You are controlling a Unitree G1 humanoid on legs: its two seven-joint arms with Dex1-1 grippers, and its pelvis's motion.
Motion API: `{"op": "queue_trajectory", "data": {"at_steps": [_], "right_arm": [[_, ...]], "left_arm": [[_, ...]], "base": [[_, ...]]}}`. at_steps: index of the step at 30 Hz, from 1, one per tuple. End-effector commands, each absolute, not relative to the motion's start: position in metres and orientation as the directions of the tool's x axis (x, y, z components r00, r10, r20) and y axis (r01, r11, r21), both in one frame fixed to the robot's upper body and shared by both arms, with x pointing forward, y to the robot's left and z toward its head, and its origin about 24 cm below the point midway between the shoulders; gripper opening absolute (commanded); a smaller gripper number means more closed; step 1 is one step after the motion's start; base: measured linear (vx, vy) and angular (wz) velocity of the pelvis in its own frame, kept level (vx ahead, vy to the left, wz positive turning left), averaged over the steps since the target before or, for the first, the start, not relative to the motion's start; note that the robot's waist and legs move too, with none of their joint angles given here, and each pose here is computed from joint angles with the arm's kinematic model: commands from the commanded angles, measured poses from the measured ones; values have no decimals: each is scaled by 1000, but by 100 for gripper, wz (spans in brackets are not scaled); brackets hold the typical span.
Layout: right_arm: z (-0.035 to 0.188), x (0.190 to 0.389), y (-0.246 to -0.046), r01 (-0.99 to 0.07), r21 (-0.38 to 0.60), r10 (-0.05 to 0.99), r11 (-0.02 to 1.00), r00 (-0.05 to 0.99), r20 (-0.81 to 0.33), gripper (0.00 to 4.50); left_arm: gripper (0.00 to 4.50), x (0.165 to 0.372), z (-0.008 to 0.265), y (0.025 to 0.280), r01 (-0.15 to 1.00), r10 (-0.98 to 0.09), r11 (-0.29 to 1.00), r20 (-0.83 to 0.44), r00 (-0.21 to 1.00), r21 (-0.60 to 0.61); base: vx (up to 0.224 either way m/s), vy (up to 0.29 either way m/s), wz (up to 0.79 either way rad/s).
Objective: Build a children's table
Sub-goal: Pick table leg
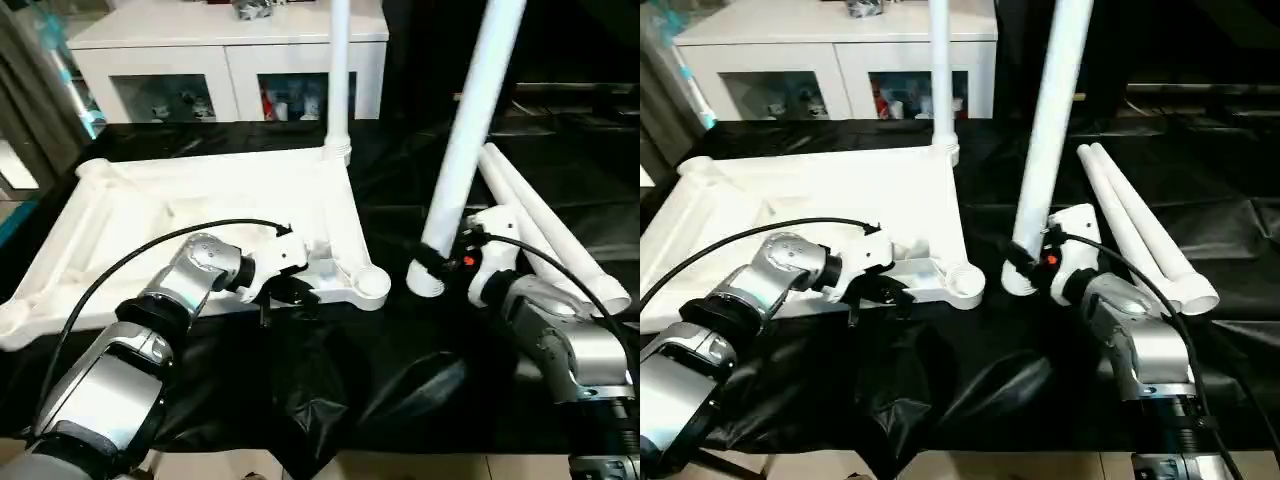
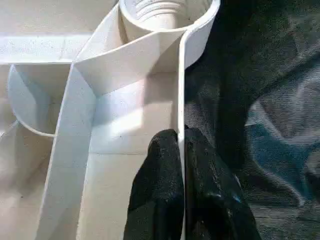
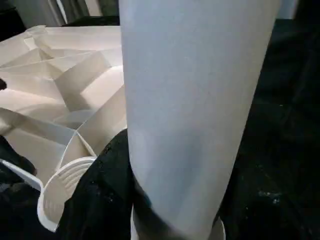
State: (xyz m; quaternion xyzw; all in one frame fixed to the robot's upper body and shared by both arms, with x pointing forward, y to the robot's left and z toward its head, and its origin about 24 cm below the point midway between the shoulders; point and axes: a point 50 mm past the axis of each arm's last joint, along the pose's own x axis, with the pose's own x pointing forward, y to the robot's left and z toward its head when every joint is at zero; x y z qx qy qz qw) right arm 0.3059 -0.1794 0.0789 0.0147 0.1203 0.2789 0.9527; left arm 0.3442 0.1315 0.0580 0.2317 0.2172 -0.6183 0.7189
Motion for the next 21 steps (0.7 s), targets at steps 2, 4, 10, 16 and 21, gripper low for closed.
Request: {"op": "queue_trajectory", "data": {"at_steps": [2, 4, 10, 16, 21], "right_arm": [[85, 308, -175, -555, 82, 559, 828, 803, -207, 189], [84, 308, -175, -559, 82, 562, 825, 800, -209, 189], [86, 307, -164, -604, 124, 616, 787, 763, -195, 189], [84, 308, -156, -624, 131, 637, 770, 746, -194, 189], [85, 313, -154, -630, 133, 643, 765, 741, -192, 189]], "left_arm": [[0, 346, 66, 135, 986, -829, 154, -535, 164, 64], [0, 345, 65, 136, 987, -833, 150, -531, 158, 58], [0, 345, 55, 129, 966, -811, 246, -530, 247, 74], [0, 339, 46, 109, 953, -811, 294, -508, 291, 77], [0, 333, 37, 99, 945, -807, 318, -504, 309, 70]], "base": [[0, 0, 0], [0, 0, 0], [0, 0, 0], [0, 0, 0], [0, 0, 0]]}}
